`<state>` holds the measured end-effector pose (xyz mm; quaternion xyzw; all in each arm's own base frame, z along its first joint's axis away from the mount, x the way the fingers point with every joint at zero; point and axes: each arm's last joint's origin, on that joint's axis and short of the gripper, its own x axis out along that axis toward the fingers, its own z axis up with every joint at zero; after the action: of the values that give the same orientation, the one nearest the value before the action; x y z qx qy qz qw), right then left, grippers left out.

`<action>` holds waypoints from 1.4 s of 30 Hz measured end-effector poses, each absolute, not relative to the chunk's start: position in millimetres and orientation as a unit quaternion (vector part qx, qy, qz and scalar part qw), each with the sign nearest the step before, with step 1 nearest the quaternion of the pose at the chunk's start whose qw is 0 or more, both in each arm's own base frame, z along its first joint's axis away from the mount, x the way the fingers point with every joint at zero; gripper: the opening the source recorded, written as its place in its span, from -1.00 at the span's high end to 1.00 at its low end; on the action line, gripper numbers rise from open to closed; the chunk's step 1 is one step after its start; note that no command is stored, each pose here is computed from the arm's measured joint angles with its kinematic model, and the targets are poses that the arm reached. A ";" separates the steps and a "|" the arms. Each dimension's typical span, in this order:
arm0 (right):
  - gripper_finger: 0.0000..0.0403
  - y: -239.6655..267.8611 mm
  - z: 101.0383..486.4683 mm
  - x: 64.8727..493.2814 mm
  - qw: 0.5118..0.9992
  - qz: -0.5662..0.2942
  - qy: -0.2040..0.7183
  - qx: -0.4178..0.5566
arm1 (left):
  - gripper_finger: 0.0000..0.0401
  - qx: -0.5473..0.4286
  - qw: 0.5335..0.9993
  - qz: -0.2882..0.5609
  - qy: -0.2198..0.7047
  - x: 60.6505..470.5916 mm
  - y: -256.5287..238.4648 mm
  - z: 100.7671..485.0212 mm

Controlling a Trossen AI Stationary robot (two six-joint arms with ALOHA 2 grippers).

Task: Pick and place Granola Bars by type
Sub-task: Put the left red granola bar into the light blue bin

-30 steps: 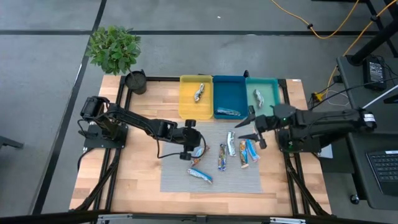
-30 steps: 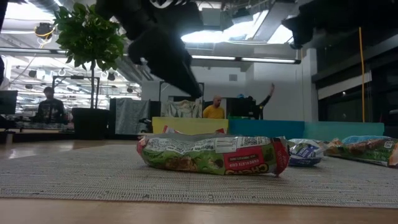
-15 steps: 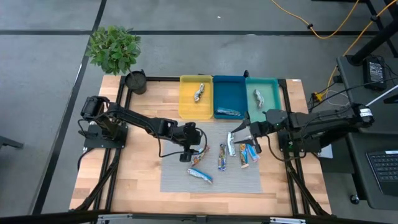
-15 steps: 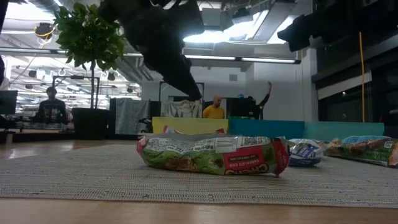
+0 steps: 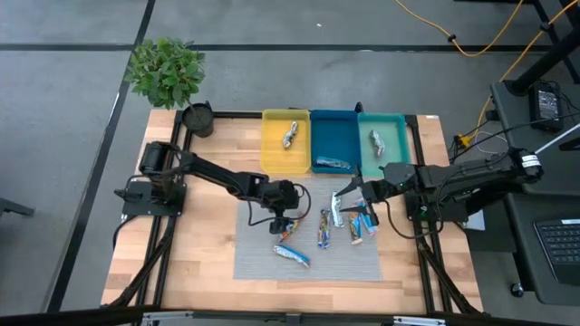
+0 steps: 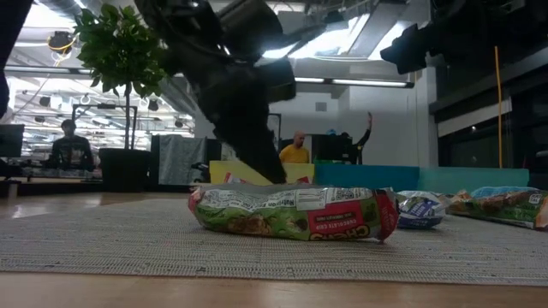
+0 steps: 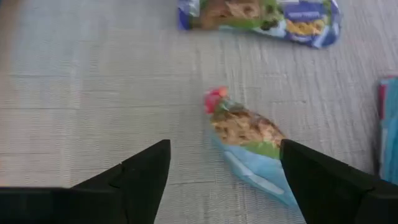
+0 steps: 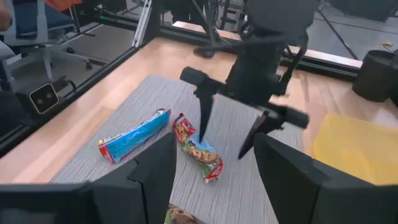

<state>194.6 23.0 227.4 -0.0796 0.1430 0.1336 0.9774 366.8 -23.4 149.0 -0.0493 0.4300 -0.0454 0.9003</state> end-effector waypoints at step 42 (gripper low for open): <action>-0.08 22.9 227.4 194.6 0.979 0.130 0.146 -0.061 | 0.93 -0.024 0.895 -0.055 0.442 392.1 -27.3 145.1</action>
<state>194.6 22.9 227.4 -0.0605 0.1457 0.1296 0.9789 392.1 -27.3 145.1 -0.0240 0.4423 -0.0550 0.8949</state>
